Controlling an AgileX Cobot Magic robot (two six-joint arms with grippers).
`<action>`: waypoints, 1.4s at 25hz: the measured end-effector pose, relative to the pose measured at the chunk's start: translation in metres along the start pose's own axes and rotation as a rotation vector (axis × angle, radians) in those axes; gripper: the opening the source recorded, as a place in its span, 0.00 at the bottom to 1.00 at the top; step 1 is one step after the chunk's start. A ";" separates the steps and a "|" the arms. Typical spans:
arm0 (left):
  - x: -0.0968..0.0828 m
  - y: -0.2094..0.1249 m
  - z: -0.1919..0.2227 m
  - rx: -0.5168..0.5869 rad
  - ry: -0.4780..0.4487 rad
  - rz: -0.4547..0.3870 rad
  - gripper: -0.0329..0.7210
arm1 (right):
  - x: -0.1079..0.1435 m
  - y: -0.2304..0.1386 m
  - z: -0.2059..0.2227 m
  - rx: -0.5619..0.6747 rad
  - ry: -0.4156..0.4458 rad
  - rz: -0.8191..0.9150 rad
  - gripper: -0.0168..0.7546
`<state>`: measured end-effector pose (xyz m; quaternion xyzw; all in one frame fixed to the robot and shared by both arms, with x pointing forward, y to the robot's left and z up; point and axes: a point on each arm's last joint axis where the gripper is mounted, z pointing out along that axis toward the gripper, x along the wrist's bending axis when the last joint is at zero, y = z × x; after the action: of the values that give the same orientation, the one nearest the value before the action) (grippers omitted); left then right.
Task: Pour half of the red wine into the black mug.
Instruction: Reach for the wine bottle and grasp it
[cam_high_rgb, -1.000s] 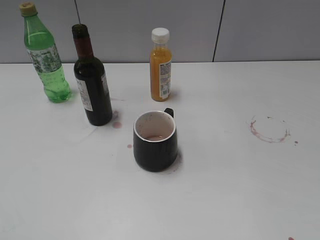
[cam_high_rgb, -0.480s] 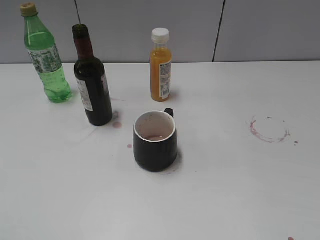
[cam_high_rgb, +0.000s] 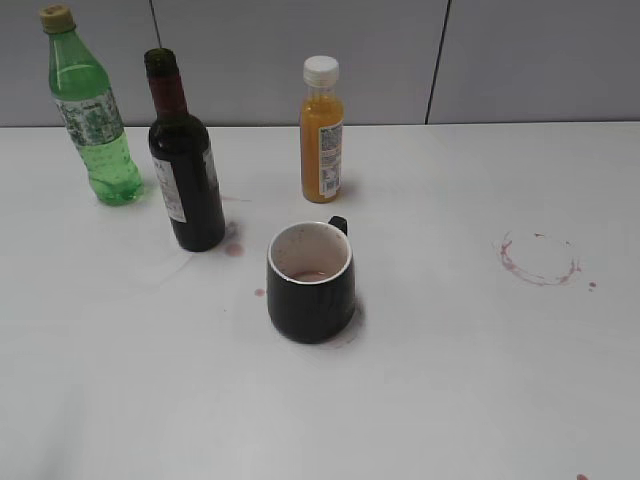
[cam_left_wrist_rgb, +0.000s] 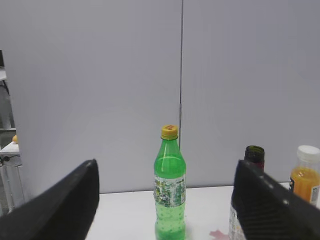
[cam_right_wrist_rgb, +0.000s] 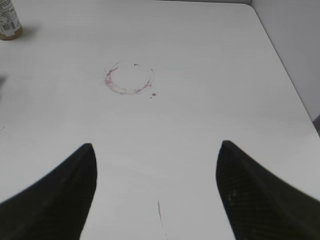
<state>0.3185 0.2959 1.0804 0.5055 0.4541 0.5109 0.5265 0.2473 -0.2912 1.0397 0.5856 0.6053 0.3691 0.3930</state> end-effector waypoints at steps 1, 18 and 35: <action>0.000 -0.001 0.007 0.005 0.000 0.000 0.87 | 0.000 0.000 0.000 0.000 0.000 0.000 0.75; -0.042 -0.065 0.122 0.080 -0.178 0.034 0.84 | 0.000 0.000 0.000 0.000 0.000 0.000 0.75; -0.065 -0.162 0.166 0.157 -0.294 0.097 0.91 | 0.000 0.000 0.000 0.000 0.000 0.000 0.75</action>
<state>0.4916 0.2247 0.9295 0.6355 0.3857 0.4192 0.5211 0.2473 -0.2912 1.0397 0.5856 0.6053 0.3691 0.3930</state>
